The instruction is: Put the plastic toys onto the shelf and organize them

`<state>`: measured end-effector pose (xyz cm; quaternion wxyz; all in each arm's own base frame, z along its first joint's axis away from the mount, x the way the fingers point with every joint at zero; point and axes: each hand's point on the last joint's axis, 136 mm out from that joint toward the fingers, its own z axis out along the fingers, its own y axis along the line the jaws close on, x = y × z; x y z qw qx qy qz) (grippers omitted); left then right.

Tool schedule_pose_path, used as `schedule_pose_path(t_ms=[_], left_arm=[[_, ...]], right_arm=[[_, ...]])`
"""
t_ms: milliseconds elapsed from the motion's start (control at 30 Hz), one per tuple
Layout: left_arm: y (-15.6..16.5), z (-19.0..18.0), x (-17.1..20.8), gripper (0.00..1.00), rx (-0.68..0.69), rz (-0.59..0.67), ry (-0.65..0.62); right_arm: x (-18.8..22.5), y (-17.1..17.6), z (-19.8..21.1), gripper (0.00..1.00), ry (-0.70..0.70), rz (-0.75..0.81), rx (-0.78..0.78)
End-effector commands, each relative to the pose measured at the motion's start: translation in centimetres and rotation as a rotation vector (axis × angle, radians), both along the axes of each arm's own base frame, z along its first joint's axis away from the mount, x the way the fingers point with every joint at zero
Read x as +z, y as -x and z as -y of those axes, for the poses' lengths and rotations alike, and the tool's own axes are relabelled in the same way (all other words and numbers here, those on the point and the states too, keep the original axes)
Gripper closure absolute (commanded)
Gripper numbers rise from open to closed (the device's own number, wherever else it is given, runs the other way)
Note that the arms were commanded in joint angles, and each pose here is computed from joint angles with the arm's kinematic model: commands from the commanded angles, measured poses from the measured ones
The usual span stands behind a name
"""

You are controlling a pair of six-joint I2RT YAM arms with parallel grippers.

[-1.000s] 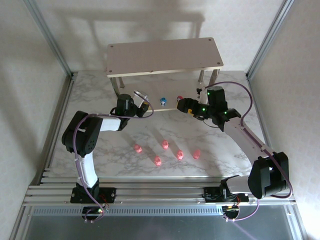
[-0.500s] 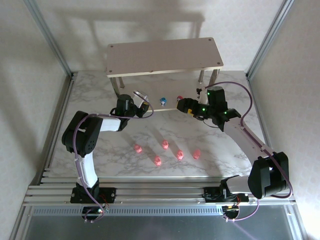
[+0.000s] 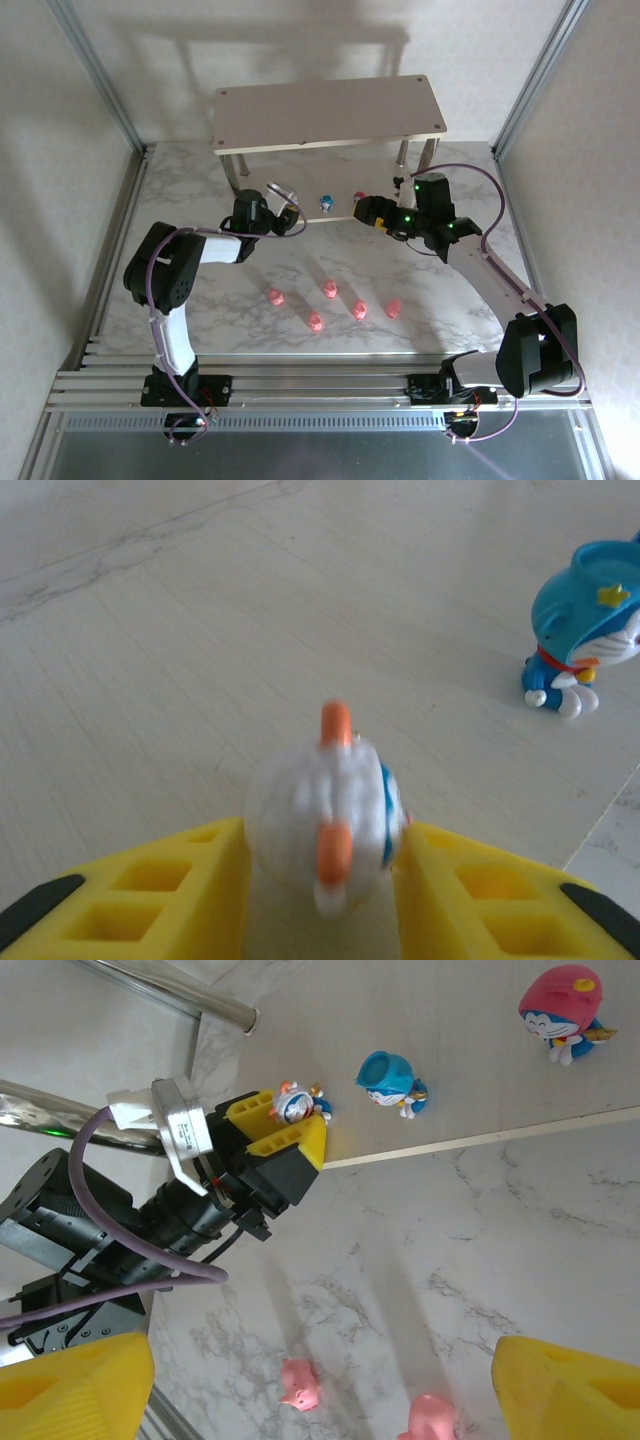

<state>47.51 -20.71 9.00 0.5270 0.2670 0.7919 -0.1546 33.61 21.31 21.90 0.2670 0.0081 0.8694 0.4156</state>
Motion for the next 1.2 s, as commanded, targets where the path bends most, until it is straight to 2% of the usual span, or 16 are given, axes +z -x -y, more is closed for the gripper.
schedule_pose_path(t_ms=[0,1167], left_arm=[[0.27,-0.48,0.60,0.59,0.006,0.009,0.002],[0.26,-1.06,0.72,0.58,0.049,0.001,0.016]], right_arm=[[0.53,0.08,0.10,0.12,-0.018,0.022,0.001],[0.89,0.20,-0.04,0.12,-0.030,0.026,0.007]])
